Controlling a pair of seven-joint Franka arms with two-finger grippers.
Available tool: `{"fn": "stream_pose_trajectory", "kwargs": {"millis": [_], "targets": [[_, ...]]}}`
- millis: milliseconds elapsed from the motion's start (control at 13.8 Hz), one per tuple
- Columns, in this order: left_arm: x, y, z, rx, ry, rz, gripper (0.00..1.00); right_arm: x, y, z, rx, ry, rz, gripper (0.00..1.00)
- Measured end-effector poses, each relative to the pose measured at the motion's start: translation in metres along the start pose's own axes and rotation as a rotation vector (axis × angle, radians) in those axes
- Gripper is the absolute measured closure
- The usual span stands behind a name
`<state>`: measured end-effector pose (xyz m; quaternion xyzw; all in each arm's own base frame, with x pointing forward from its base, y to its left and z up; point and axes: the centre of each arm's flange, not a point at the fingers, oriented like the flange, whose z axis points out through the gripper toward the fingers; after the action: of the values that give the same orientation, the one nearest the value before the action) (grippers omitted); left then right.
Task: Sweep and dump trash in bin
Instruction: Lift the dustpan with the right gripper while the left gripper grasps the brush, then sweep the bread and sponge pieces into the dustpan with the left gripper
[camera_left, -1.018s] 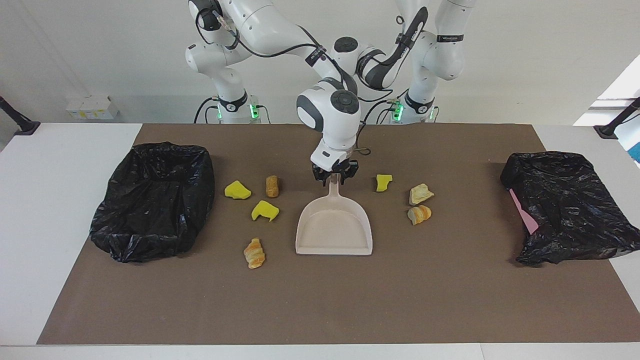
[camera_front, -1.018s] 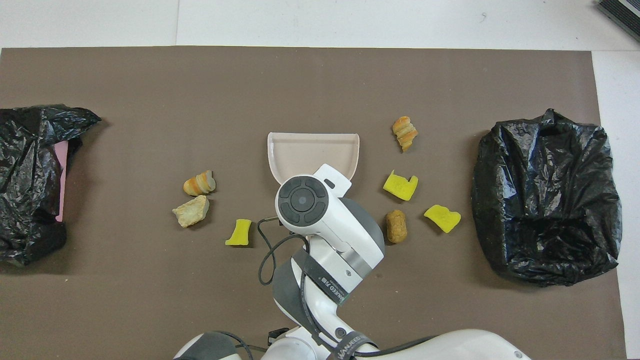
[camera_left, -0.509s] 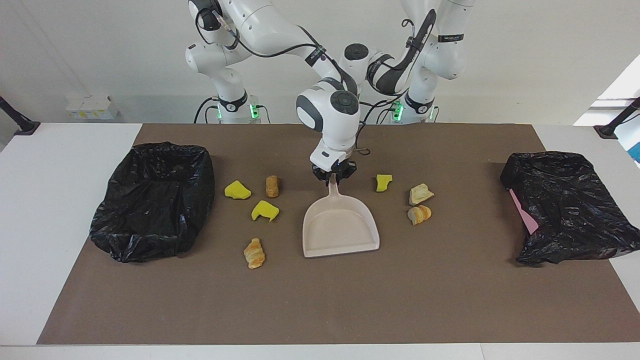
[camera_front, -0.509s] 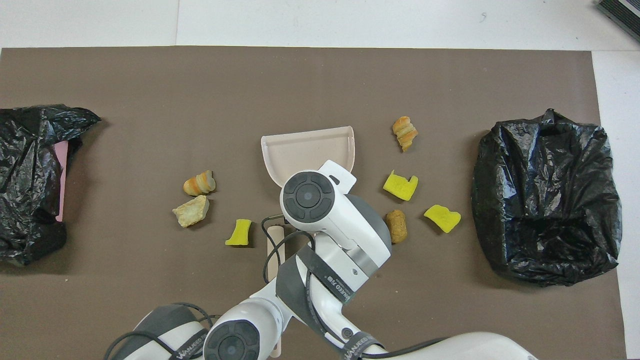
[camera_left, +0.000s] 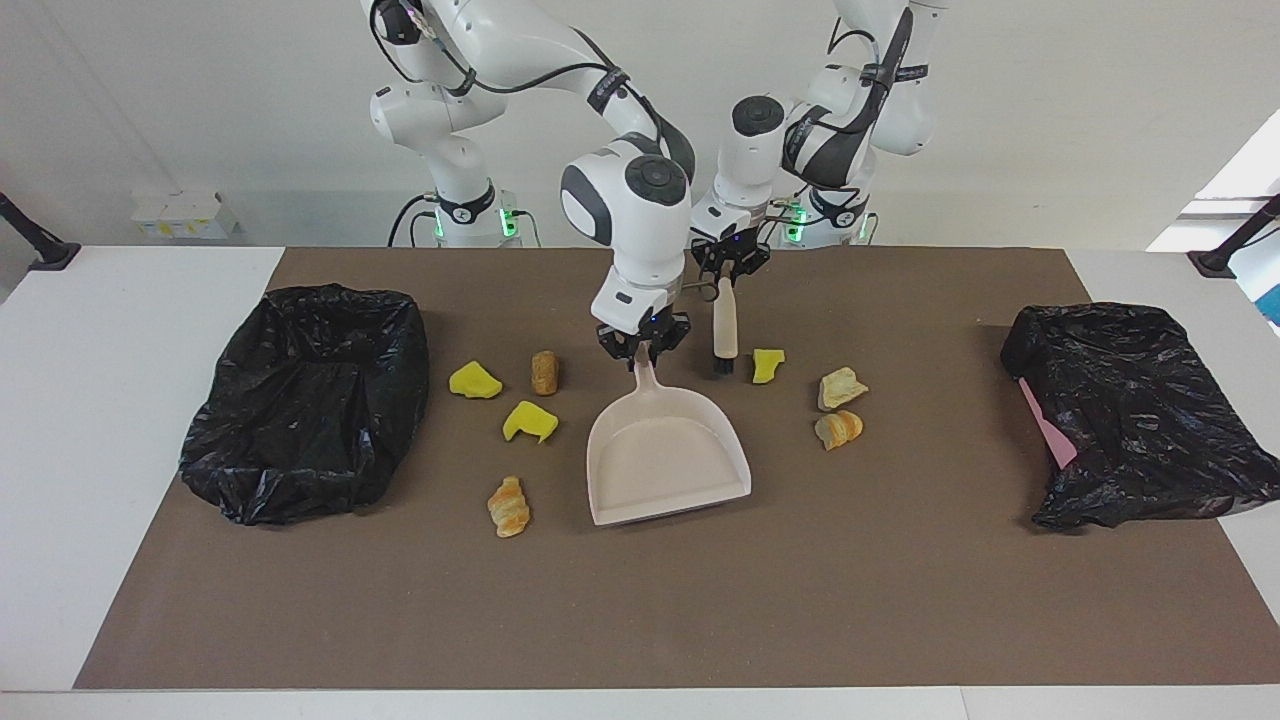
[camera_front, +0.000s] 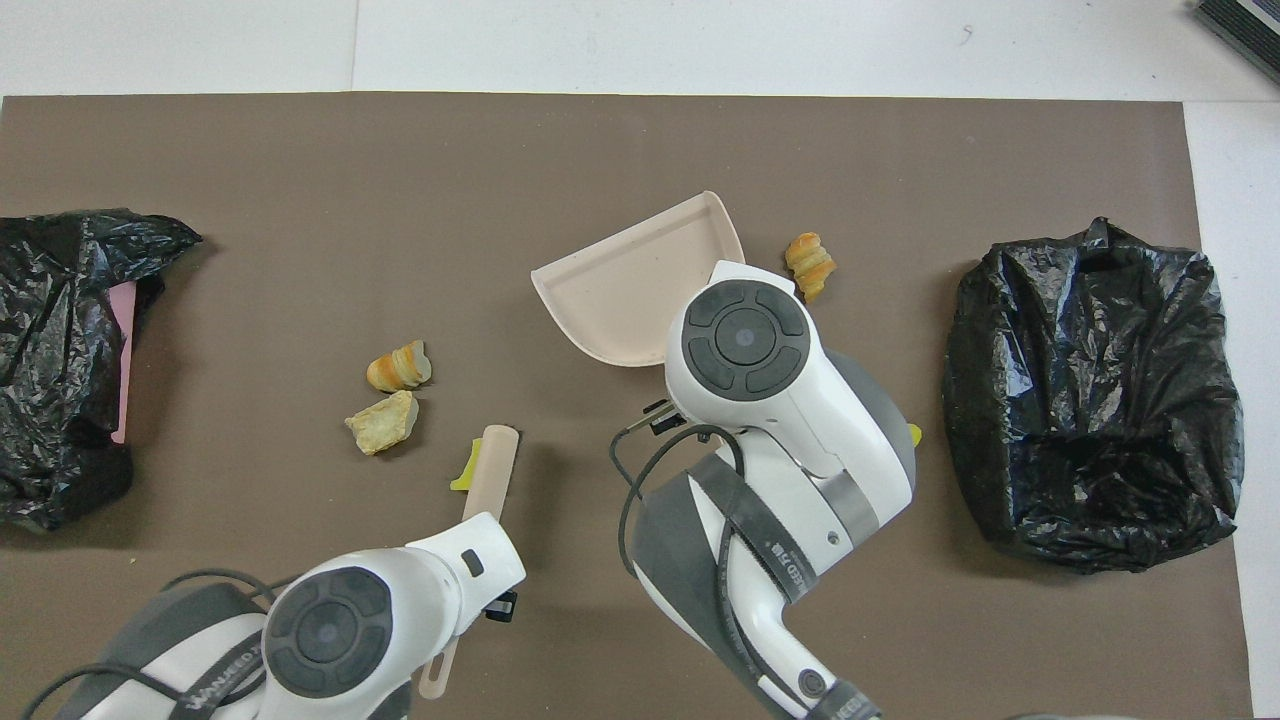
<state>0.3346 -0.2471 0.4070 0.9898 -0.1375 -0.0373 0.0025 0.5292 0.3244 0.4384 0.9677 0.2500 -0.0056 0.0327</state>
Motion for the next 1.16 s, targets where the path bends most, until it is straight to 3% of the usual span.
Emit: {"fn": "stream_pose_trajectory", "kwargs": {"millis": [218, 582, 727, 1164], "targets": [[0.022, -0.044, -0.021, -0.012, 0.026, -0.065, 0.74, -0.002, 0.001, 0.003, -0.001, -0.018, -0.189, 0.68], [0.045, -0.152, -0.012, -0.023, 0.049, -0.116, 0.74, -0.002, 0.006, 0.004, -0.023, -0.024, -0.556, 0.68], [0.047, -0.187, -0.005, -0.025, 0.047, -0.100, 0.74, -0.002, 0.013, 0.006, -0.024, -0.029, -0.642, 0.68], [0.068, -0.199, 0.046, -0.021, 0.020, -0.088, 0.74, 0.004, 0.020, 0.026, -0.008, -0.049, -0.831, 0.68]]}}
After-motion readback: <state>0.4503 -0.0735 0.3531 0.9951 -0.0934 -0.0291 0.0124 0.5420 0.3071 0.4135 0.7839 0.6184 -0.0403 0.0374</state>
